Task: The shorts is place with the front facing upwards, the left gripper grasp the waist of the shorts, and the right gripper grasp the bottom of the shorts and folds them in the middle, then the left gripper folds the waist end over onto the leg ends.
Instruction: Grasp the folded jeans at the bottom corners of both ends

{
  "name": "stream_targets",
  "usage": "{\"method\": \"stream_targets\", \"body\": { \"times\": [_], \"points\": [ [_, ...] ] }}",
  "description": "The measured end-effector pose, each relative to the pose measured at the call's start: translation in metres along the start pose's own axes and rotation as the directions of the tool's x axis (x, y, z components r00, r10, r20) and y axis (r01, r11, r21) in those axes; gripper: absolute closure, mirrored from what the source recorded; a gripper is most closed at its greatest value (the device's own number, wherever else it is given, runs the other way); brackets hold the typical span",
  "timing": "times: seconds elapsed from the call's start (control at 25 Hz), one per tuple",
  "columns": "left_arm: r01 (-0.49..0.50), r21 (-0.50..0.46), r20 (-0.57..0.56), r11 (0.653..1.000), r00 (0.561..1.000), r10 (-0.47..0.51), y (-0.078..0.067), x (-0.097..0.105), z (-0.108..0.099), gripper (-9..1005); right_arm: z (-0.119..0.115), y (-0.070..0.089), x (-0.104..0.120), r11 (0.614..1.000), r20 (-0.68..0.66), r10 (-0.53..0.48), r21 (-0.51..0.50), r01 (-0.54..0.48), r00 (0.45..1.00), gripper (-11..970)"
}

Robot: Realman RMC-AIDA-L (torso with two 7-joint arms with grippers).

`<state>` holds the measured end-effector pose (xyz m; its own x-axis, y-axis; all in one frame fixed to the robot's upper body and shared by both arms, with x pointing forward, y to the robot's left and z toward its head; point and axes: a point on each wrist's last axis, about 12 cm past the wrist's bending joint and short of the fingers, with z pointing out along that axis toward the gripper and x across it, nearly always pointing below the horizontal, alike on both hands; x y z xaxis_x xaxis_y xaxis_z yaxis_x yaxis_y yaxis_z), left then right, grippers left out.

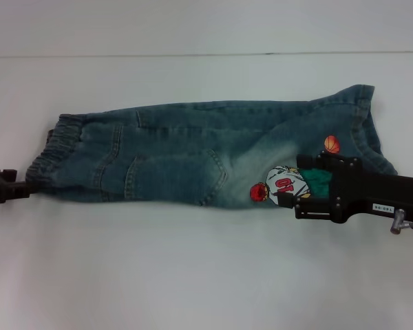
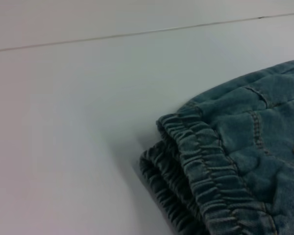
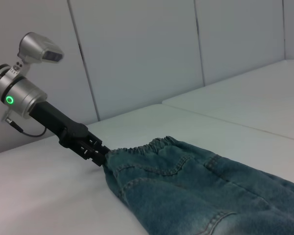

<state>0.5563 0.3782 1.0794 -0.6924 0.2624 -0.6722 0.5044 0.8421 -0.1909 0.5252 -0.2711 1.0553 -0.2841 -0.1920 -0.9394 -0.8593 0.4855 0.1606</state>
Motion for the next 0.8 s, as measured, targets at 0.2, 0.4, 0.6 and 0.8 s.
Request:
{"method": "stream_targets", "body": {
  "times": [0.2, 0.4, 0.6, 0.8],
  "points": [
    [-0.004, 0.017, -0.003, 1.000, 1.000, 0.004, -0.003, 0.000, 0.002, 414, 0.000, 0.000, 0.000, 1.000, -0.002, 0.000, 0.001, 0.000, 1.000, 11],
    [-0.017, 0.038, -0.012, 0.999, 1.000, 0.017, -0.006, -0.001, 0.003, 415, 0.000, 0.000, 0.000, 1.000, -0.002, 0.002, 0.002, -0.002, 1.000, 11],
    [-0.041, 0.049, -0.010, 0.998, 0.999, 0.042, -0.008, -0.003, 0.004, 415, 0.000, 0.000, 0.001, 1.000, -0.002, 0.007, 0.004, -0.007, 1.000, 10],
    [-0.070, 0.059, -0.003, 0.996, 0.998, 0.071, -0.011, -0.006, 0.008, 416, 0.001, 0.001, 0.002, 1.000, 0.000, 0.017, 0.003, -0.017, 1.000, 11]
  ]
}}
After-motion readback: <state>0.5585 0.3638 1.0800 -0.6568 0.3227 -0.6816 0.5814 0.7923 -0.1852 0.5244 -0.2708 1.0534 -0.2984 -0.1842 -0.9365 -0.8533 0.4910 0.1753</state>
